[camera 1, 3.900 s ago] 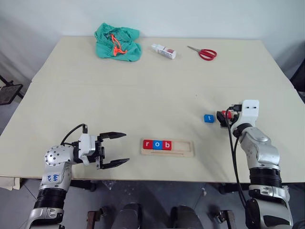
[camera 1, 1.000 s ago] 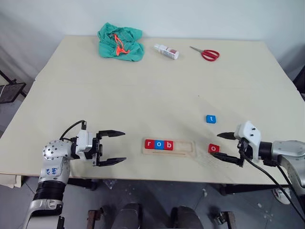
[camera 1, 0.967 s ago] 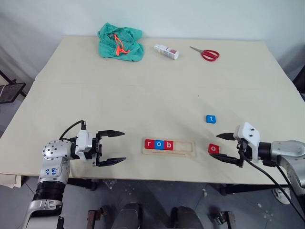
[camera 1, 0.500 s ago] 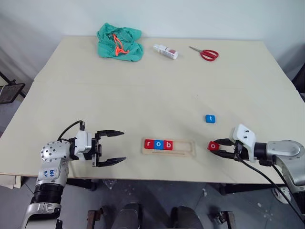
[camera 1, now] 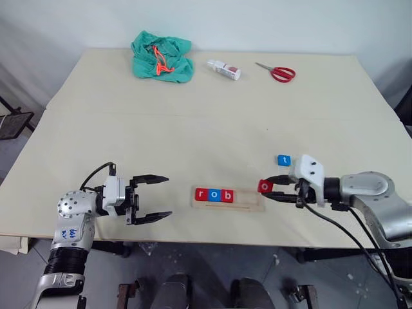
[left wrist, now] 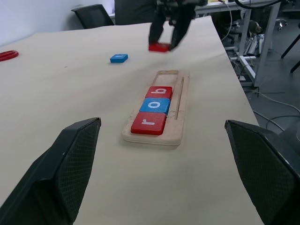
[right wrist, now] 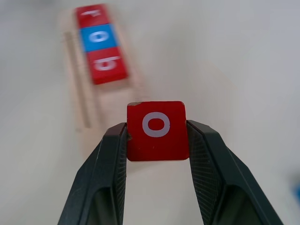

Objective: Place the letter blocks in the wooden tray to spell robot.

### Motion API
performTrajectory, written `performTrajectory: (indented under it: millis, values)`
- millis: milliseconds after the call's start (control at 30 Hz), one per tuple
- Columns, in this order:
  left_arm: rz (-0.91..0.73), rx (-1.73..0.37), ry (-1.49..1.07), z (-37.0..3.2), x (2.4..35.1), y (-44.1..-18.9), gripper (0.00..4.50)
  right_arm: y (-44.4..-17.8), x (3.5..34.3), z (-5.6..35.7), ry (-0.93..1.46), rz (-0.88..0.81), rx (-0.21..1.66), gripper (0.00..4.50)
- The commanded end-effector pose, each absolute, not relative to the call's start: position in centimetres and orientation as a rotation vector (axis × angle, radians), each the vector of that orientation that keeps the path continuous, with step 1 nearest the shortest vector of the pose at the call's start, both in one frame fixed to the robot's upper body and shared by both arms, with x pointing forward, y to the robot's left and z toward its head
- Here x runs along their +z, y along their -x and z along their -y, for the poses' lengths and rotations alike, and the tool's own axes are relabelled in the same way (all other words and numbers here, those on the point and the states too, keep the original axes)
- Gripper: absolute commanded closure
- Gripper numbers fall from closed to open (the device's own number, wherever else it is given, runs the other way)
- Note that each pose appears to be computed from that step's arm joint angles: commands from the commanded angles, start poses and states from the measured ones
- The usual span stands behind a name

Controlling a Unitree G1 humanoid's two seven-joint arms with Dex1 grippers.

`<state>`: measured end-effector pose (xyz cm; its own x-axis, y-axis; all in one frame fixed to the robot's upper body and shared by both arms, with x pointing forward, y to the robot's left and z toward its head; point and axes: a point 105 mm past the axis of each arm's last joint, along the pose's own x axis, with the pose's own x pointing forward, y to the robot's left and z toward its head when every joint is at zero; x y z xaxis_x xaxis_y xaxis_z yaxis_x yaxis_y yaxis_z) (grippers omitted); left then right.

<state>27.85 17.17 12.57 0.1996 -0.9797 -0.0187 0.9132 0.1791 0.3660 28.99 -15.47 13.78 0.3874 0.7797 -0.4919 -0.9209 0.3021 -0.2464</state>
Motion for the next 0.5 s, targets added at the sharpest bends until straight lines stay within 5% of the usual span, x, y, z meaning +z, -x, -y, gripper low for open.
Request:
performTrajectory:
  millis: [33,500]
  values:
    - [0.268,-1.35,-0.337,-16.9,12.9,-28.0,0.0,-29.2,14.0,14.3,0.572,-0.287,1.184,3.05]
    - [0.284,-1.33,-0.331,-16.8,12.7,-27.6,0.0,-30.3,12.8,11.9,0.612,-0.27,1.252,3.05]
